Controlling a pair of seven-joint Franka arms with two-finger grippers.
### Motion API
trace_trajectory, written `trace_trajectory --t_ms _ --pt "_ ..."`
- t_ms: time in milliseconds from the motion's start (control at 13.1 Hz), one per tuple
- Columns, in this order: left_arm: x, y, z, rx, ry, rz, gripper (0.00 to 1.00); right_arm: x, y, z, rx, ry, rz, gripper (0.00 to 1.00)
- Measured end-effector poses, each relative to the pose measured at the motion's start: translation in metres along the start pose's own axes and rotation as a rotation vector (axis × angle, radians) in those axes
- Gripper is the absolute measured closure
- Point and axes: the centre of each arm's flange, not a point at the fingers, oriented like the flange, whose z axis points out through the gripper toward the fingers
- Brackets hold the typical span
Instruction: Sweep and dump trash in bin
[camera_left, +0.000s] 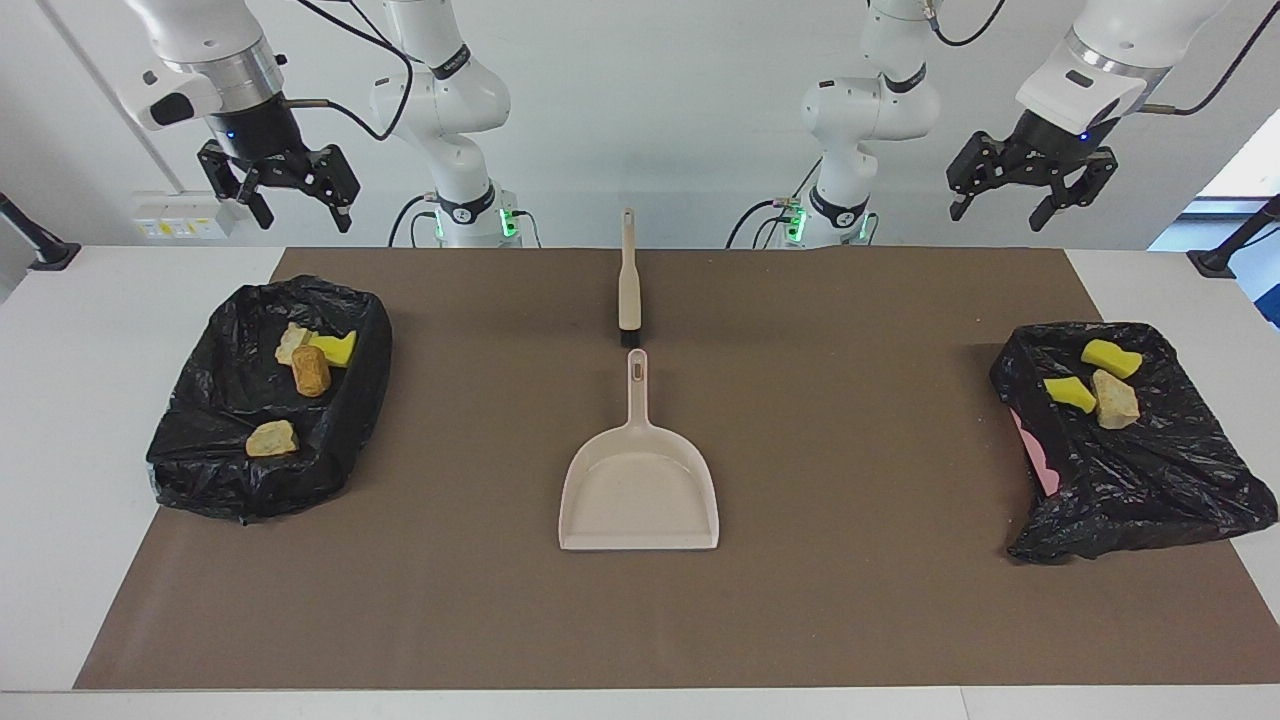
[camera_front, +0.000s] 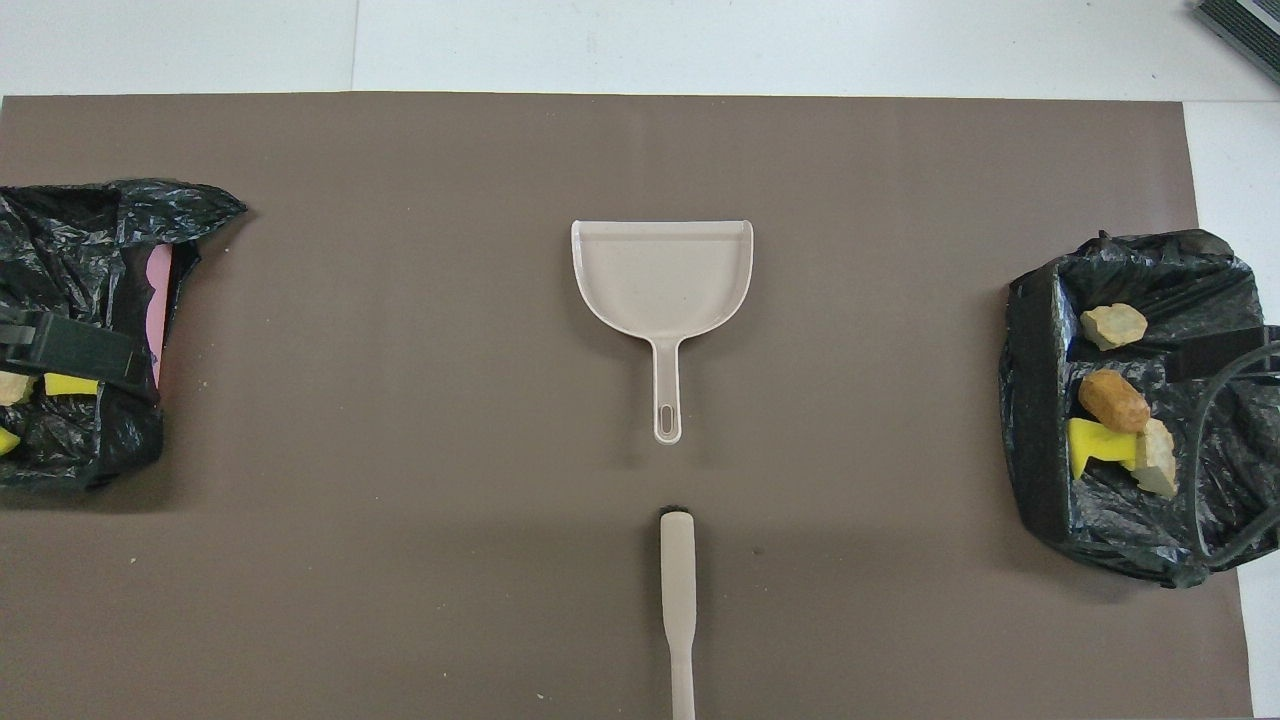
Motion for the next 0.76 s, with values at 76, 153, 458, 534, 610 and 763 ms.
trace_trajectory --t_ms 76,153,458,534,610,763 --pt "-0.0037 0.001 -0.001 0.0 -0.003 0.002 0.0 0.0 0.0001 0.0 0.0 0.0 0.0 0.0" --pt "-0.0062 0.0018 -0.0019 0.0 -0.002 0.003 0.0 0.0 0.0002 0.0 0.0 0.0 0.0 0.0" --pt "-0.0084 0.0001 -0.0027 0.007 0.0 0.001 0.0 0.0 0.0003 0.0 0.0 0.0 0.001 0.0" --pt "-0.0085 -0.0007 -0.0027 0.01 -0.001 0.006 0.0 0.0 0.0003 0.0 0.0 0.0 0.001 0.0" --pt "-0.0085 -0.0013 -0.0027 0.014 -0.001 0.011 0.0 0.0 0.0003 0.0 0.0 0.0 0.001 0.0" --pt "-0.0086 -0.0028 -0.0027 0.023 -0.001 0.015 0.0 0.0 0.0003 0.0 0.0 0.0 0.001 0.0"
